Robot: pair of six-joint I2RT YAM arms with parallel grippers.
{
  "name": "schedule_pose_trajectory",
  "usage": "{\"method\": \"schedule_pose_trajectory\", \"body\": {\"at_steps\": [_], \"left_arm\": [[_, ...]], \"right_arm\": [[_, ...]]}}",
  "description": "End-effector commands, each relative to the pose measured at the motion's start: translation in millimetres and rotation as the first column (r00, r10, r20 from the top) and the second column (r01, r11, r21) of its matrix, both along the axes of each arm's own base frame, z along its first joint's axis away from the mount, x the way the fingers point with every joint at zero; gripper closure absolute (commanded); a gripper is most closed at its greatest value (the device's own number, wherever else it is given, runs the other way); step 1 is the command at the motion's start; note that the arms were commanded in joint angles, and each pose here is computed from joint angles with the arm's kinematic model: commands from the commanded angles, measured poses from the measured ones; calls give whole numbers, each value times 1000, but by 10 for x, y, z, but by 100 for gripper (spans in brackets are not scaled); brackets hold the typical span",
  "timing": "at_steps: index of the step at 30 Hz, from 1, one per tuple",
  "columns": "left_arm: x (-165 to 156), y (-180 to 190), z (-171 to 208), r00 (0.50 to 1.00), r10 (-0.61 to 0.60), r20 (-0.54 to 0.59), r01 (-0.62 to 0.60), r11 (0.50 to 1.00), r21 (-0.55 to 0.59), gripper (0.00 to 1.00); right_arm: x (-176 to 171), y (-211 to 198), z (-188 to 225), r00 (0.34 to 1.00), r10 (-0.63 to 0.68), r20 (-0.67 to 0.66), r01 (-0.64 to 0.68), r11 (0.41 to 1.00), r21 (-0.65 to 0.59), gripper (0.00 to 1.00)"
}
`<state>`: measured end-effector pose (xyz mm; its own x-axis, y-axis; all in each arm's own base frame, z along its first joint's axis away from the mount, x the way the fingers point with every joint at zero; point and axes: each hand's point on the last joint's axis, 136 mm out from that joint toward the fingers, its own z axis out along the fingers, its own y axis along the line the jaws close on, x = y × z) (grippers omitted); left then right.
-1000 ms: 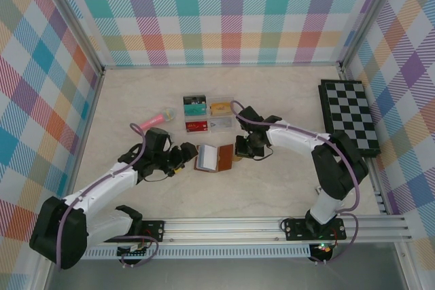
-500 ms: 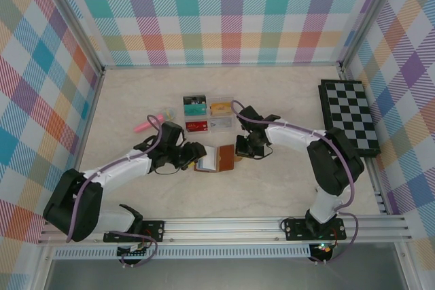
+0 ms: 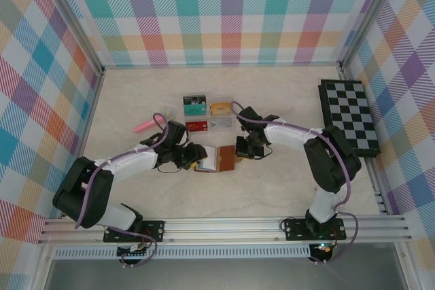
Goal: Take the credit cards out of the card holder
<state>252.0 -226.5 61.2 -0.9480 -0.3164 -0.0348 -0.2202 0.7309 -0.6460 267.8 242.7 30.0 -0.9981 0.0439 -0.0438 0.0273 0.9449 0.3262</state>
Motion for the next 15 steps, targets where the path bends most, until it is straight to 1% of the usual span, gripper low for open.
{"method": "schedule_pose_trajectory", "body": {"at_steps": [1, 4, 6, 12, 15], "left_arm": [[42, -118, 114, 999, -43, 23, 44, 998, -38, 66], [59, -188, 153, 998, -57, 30, 59, 995, -77, 74], [63, -232, 184, 998, -62, 34, 65, 992, -107, 78], [61, -390, 345, 993, -93, 74, 106, 976, -190, 79], [31, -486, 345, 990, -116, 78, 129, 971, -199, 75]], "right_arm": [[53, 42, 9, 1000, 8, 1, -8, 1000, 24, 98], [50, 46, 11, 1000, 9, 1, -9, 1000, 28, 98], [48, 46, 7, 1000, 11, 1, -11, 1000, 29, 98], [53, 49, 6, 1000, 11, -1, -11, 999, 32, 98], [57, 60, 2, 1000, 11, -3, -11, 999, 35, 98]]}}
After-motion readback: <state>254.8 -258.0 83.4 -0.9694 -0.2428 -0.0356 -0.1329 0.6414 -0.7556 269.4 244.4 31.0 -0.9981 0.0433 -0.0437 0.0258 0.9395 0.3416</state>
